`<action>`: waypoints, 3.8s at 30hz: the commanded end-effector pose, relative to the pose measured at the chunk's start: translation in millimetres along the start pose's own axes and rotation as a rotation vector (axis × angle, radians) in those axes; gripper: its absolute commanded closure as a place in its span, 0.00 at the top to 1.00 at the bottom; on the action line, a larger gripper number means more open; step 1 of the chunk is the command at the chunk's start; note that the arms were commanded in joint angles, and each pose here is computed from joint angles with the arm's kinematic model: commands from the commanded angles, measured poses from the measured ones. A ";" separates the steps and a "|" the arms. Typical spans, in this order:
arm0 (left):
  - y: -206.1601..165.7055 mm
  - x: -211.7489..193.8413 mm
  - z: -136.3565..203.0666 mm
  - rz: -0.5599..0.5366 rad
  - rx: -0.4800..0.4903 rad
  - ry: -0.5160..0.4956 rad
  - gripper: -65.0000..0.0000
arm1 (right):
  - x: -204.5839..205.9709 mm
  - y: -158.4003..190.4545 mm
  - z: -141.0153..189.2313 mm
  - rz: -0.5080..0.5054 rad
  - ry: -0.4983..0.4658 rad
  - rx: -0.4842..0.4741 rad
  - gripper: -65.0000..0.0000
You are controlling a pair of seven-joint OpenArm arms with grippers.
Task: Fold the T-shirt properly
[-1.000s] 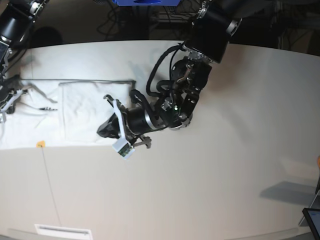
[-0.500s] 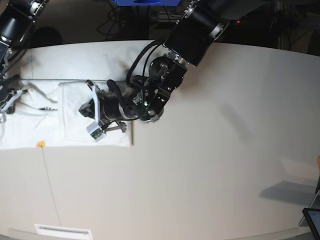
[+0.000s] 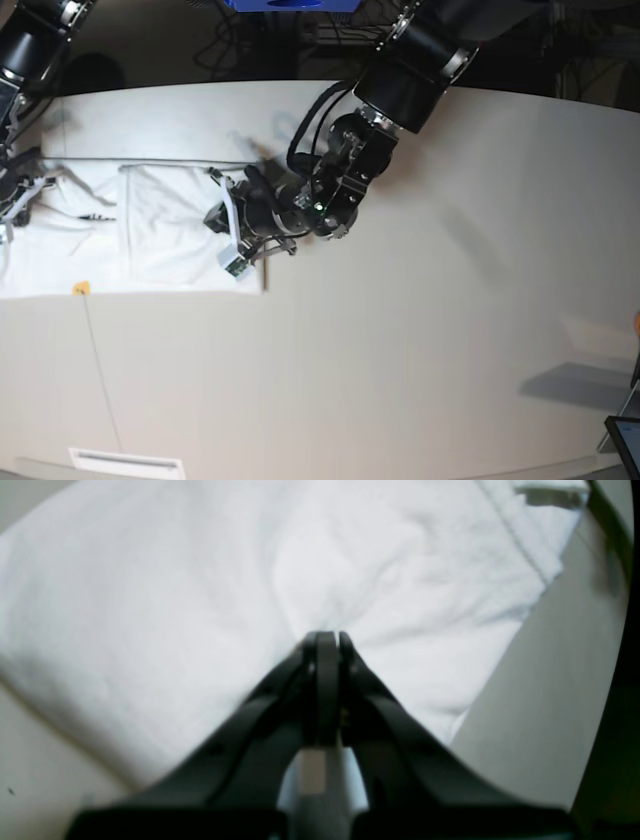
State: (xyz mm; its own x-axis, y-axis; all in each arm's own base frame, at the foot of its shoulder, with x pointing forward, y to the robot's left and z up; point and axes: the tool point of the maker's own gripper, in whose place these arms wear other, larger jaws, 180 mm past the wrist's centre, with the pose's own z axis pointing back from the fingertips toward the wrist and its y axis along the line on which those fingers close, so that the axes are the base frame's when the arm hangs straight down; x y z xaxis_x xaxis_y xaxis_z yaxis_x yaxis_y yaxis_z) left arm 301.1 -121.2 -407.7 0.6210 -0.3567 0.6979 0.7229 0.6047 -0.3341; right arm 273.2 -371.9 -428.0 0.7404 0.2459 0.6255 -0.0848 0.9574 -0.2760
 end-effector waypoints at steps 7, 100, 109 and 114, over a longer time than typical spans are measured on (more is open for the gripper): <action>26.6 -28.3 13.5 0.019 0.069 0.049 0.00 | -20.4 16.5 27.0 0.216 0.226 -0.015 0.31; 117.7 -99.3 158.8 0.226 0.427 -0.012 0.00 | 30.5 116.6 33.7 -0.571 0.136 0.746 0.87; 117.6 -97.4 158.1 0.226 0.426 -0.016 0.00 | 14.0 147.1 36.9 -0.537 0.204 0.801 0.87; 117.2 -97.4 157.8 0.225 0.425 -0.016 0.00 | 14.2 159.2 37.2 -0.549 0.203 0.823 0.87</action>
State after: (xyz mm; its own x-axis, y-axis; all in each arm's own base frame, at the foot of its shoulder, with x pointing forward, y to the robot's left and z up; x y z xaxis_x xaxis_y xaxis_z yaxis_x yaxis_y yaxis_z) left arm 279.5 87.8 -410.0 0.7234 -0.1432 0.6754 0.3907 0.8915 -0.2295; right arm 276.4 -210.4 -407.8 0.8185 -0.3227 0.4754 -0.1244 0.7083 0.6949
